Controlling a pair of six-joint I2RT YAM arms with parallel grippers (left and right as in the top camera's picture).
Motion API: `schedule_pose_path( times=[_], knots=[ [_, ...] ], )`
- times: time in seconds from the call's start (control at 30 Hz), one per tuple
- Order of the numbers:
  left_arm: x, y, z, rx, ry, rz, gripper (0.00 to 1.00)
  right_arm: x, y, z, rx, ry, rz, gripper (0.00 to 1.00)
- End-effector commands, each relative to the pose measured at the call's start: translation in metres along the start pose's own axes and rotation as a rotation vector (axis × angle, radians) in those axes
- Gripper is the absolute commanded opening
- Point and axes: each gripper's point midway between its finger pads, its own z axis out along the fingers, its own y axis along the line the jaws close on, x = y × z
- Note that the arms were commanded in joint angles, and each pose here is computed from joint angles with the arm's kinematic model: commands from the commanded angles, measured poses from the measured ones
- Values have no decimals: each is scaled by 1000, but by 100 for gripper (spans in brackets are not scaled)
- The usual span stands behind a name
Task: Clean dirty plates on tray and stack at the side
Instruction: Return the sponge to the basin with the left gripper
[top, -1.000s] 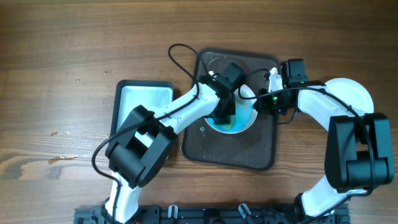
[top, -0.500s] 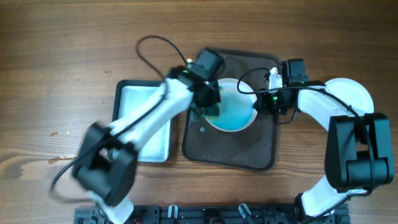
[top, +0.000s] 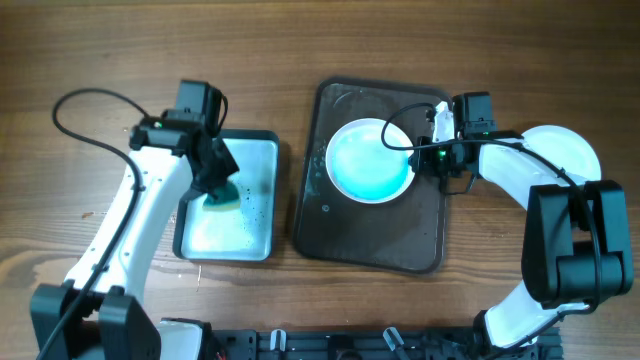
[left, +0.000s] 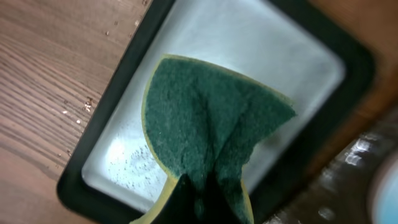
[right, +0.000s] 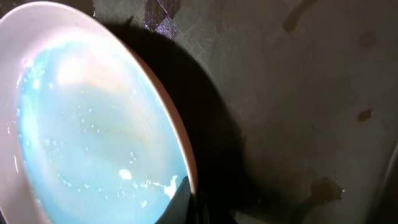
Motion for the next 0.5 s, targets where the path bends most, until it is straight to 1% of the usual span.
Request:
schedule_pose_path(
  times=[0.0, 0.03, 0.07, 0.1, 0.13, 0.17, 0.23, 0.27, 0.3, 0.33, 0.47],
  knots=[
    [14, 21, 38, -63, 15, 6, 15, 20, -4, 4, -9, 86, 47, 4],
    [18, 23, 41, -61, 31, 3, 31, 23, 0, -2, -14, 104, 57, 4],
    [19, 22, 41, -54, 40, -1, 38, 23, 2, -8, -9, 108, 65, 4],
    [18, 23, 39, -44, 40, -9, 52, 21, 3, -15, -1, 104, 63, 5],
    [17, 24, 36, -36, 38, -21, 54, 20, 4, -23, 16, 99, 61, 4],
    [15, 26, 29, -16, 36, -39, 62, 18, 4, -37, 51, 85, 57, 4],
    [8, 28, 9, 46, 25, -82, 81, 12, 9, -62, 79, 47, 43, 4],
    [4, 30, -3, 73, 8, -107, 87, 10, 14, -75, 84, 27, 33, 4],
    [0, 34, -13, 92, -13, -127, 96, 8, 20, -86, 84, 14, 23, 4],
    [-5, 38, -25, 110, -44, -150, 100, 8, 28, -97, 79, 5, 4, 4],
    [-18, 54, -66, 179, -185, -215, 100, 10, 74, -127, 86, 34, -104, 4]
  ],
)
